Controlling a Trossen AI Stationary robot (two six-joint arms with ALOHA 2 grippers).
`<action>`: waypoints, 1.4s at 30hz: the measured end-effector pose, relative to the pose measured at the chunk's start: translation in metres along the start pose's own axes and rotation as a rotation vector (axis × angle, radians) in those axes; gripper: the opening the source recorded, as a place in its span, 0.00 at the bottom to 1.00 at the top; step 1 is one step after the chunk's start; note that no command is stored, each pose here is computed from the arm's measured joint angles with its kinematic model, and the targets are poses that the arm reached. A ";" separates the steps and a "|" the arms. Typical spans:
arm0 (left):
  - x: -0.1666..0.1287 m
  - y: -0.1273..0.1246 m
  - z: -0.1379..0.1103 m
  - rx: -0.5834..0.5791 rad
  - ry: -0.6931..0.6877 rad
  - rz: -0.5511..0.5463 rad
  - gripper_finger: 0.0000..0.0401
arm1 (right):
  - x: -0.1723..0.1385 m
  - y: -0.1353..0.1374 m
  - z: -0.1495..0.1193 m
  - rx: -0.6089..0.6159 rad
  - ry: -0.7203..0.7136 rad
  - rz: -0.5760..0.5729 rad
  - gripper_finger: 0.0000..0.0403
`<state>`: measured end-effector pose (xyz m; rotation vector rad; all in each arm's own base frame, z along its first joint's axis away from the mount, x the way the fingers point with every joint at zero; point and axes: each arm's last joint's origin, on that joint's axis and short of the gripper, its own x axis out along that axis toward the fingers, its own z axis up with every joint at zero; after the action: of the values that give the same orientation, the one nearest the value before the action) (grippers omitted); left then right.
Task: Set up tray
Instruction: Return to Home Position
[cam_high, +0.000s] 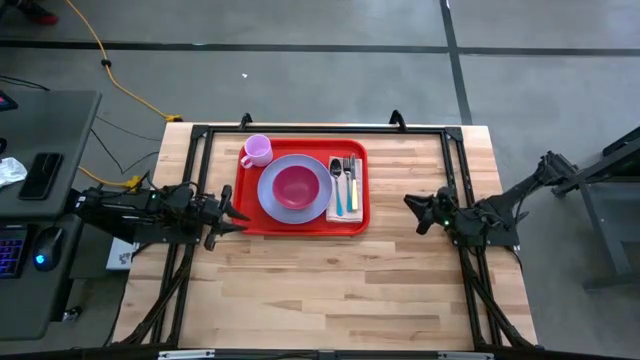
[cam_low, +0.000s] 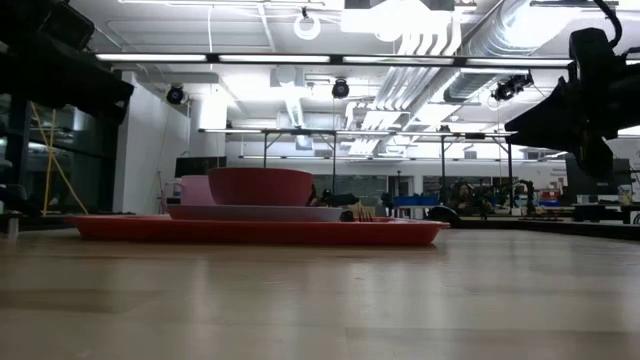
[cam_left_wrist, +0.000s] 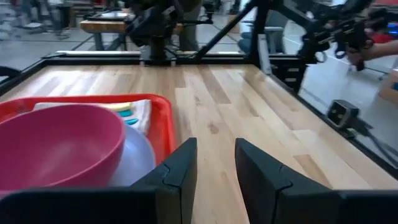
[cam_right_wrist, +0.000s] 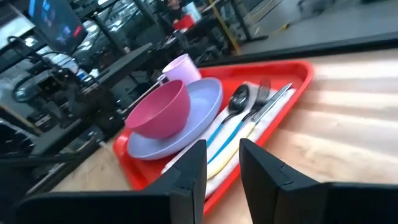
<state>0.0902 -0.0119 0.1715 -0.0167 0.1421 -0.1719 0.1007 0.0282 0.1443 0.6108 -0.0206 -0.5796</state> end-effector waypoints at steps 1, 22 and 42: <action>0.000 0.000 0.000 0.005 -0.001 -0.015 0.35 | 0.001 0.000 0.000 0.011 0.015 0.014 0.18; 0.000 -0.005 0.003 0.000 -0.038 -0.163 0.35 | 0.027 -0.009 0.028 0.005 0.080 0.210 0.18; 0.002 0.010 0.004 0.012 -0.185 -0.175 0.35 | 0.016 -0.016 0.042 -0.070 0.012 0.306 0.18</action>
<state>0.0945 -0.0022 0.1744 -0.0325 -0.0452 -0.3448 0.0989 -0.0132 0.1678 0.5300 -0.0806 -0.2791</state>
